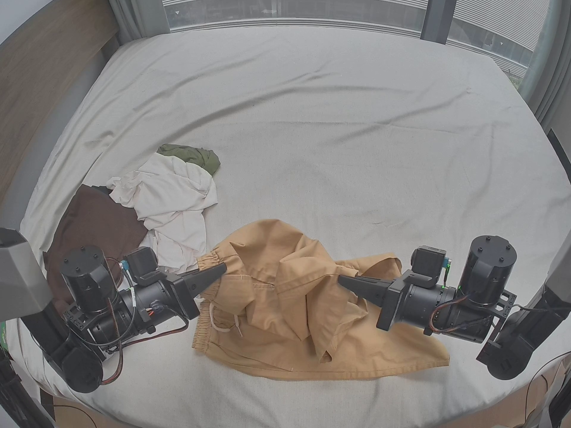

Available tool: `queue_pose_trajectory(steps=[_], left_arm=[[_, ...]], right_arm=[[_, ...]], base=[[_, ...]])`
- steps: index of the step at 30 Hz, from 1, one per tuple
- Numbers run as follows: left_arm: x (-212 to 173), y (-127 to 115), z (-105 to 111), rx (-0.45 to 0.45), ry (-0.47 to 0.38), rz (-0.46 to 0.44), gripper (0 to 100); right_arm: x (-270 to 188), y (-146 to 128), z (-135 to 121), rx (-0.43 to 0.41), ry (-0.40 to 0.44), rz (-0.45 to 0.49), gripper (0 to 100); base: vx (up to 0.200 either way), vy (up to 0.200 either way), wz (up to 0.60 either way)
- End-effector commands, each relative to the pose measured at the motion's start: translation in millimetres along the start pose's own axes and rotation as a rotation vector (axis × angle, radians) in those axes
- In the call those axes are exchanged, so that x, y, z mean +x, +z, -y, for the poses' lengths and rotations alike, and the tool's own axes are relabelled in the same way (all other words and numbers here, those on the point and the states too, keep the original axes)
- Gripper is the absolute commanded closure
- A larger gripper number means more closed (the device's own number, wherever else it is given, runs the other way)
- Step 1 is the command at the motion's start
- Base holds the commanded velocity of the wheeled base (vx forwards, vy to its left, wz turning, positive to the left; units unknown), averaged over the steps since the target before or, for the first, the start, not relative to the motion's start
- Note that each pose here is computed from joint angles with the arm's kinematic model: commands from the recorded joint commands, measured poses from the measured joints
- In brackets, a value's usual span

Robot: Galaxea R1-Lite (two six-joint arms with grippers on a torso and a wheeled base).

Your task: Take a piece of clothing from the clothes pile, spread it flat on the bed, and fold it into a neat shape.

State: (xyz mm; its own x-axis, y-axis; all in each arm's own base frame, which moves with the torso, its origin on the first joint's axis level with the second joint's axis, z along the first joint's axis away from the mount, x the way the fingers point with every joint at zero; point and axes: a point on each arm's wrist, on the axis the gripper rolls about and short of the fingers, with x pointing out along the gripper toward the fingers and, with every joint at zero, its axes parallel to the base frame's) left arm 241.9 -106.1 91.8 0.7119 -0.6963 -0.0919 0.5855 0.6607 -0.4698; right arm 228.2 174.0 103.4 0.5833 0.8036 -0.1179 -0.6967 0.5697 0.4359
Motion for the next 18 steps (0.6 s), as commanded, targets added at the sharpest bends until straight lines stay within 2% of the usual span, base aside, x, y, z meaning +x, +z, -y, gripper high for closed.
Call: queue_pose_trajectory(steps=[1,18], left_arm=[[1,-2,0,-0.008,-0.003,-0.006,0],[14,-14,-12,-0.035,0.024,-0.050,0]], right_arm=[[2,-2,1,0.001,-0.001,-0.006,100],[4,0,0,-0.002,0.006,0.002,100]], base=[[0.000,0.000,0.00],[0.000,0.000,0.00]])
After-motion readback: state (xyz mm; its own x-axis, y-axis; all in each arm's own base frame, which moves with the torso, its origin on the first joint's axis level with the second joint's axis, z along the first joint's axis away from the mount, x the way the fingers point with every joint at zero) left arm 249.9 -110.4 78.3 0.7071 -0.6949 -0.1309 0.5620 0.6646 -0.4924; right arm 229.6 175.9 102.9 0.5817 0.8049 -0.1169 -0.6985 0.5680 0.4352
